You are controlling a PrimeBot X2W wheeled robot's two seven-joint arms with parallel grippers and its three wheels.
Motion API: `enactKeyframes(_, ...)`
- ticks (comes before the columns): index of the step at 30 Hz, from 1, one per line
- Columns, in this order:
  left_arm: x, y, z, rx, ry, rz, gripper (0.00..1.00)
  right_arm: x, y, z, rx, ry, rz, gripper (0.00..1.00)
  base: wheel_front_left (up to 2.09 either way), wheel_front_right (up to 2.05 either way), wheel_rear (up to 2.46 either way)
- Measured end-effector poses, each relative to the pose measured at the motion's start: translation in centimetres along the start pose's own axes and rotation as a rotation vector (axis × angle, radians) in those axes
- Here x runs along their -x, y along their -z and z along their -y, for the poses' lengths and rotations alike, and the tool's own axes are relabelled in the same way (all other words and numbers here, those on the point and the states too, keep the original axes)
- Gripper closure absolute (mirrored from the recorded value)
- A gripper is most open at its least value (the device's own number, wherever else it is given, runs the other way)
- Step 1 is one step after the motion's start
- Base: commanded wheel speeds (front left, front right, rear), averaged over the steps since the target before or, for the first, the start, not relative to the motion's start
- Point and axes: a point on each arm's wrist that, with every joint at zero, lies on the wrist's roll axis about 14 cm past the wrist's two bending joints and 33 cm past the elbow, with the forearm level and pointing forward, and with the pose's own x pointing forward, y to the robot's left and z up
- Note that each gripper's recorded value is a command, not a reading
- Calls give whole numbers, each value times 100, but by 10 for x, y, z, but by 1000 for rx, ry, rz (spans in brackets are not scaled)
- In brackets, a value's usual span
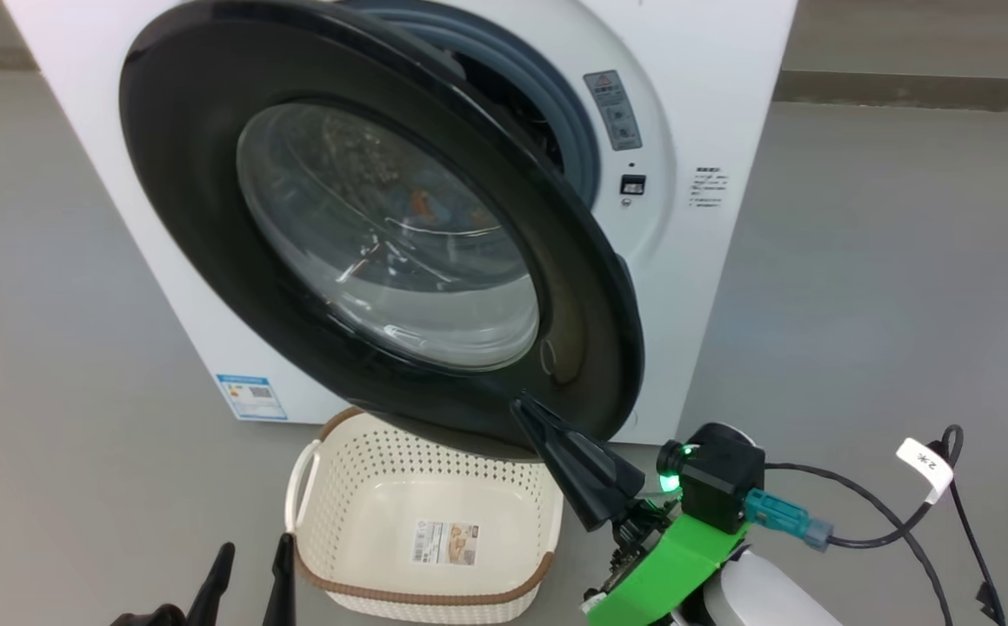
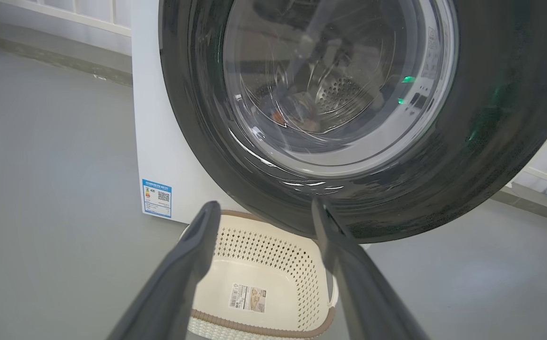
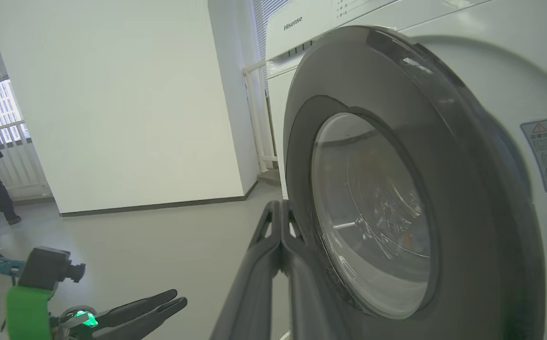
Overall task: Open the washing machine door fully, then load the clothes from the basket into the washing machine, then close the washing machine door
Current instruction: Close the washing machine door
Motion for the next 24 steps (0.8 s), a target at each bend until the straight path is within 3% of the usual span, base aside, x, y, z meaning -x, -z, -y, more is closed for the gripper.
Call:
enactKeyframes(11, 3, 4, -8, 11, -34, -13, 0, 2, 37, 32, -39, 91, -96, 100, 0, 0, 0)
enactKeyframes(24, -2, 14, -10, 13, -47, -49, 0, -8, 43, 59, -42, 127, -98, 100, 0, 0, 0)
